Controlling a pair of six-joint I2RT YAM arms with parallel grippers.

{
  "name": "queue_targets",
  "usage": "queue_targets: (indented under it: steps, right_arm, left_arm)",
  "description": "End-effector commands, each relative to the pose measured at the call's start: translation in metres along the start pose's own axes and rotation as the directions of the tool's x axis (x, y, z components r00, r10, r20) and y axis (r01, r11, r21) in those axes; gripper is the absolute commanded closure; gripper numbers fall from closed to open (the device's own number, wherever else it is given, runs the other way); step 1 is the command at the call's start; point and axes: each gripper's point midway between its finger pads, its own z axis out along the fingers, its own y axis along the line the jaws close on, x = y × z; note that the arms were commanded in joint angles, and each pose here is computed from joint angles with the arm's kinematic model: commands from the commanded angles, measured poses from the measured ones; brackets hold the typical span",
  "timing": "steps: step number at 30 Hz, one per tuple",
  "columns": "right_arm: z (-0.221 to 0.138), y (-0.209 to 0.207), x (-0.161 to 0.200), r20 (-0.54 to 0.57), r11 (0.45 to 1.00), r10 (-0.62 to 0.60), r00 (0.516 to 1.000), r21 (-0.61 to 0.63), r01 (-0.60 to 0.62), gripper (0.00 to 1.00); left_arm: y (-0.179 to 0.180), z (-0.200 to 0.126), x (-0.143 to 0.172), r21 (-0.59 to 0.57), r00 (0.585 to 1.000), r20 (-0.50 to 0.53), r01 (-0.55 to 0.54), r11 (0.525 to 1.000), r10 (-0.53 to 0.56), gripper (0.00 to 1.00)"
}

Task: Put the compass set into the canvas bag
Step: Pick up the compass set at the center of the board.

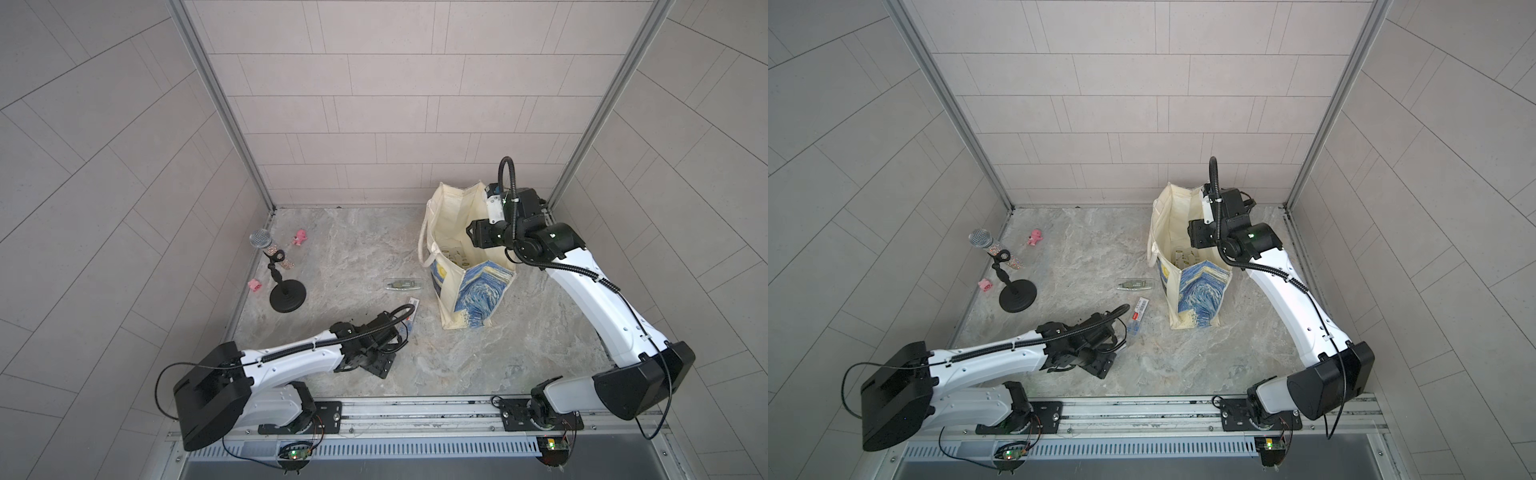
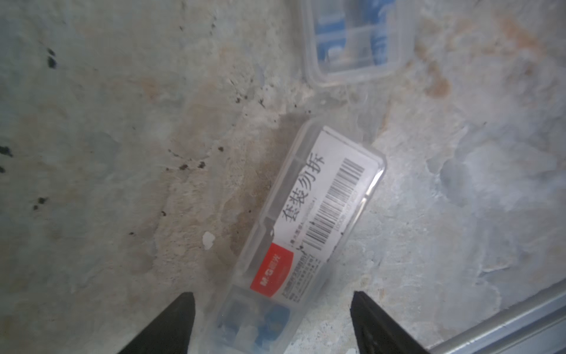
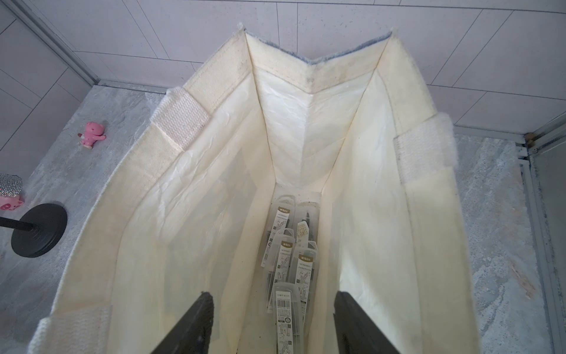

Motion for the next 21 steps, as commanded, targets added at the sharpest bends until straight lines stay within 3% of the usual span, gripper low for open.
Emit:
queue_targets:
  steps: [1, 5, 14, 21]
  right_arm:
    - [-0.003, 0.003, -0.003, 0.014, 1.0, -0.005, 1.0, -0.01, 0.005, 0.35]
    - [-0.003, 0.005, -0.004, 0.02, 1.0, -0.008, 1.0, -0.019, 0.009, 0.35]
    - [-0.005, 0.007, -0.007, 0.031, 0.999, -0.001, 1.0, -0.035, 0.002, 0.35]
    - [-0.004, 0.008, -0.007, 0.031, 0.999, 0.001, 1.0, -0.035, 0.0, 0.35]
  left_arm:
    - [-0.001, -0.001, -0.009, -0.025, 1.0, 0.028, -0.001, 1.0, 0.002, 0.15]
    - [0.005, 0.008, -0.004, -0.055, 1.0, 0.021, 0.017, 0.998, -0.016, 0.23]
    - [0.027, -0.001, -0.009, -0.138, 0.991, 0.12, 0.083, 0.987, -0.066, 0.49]
    - [0.023, -0.013, -0.018, -0.094, 0.98, 0.18, 0.097, 0.991, -0.079, 0.65]
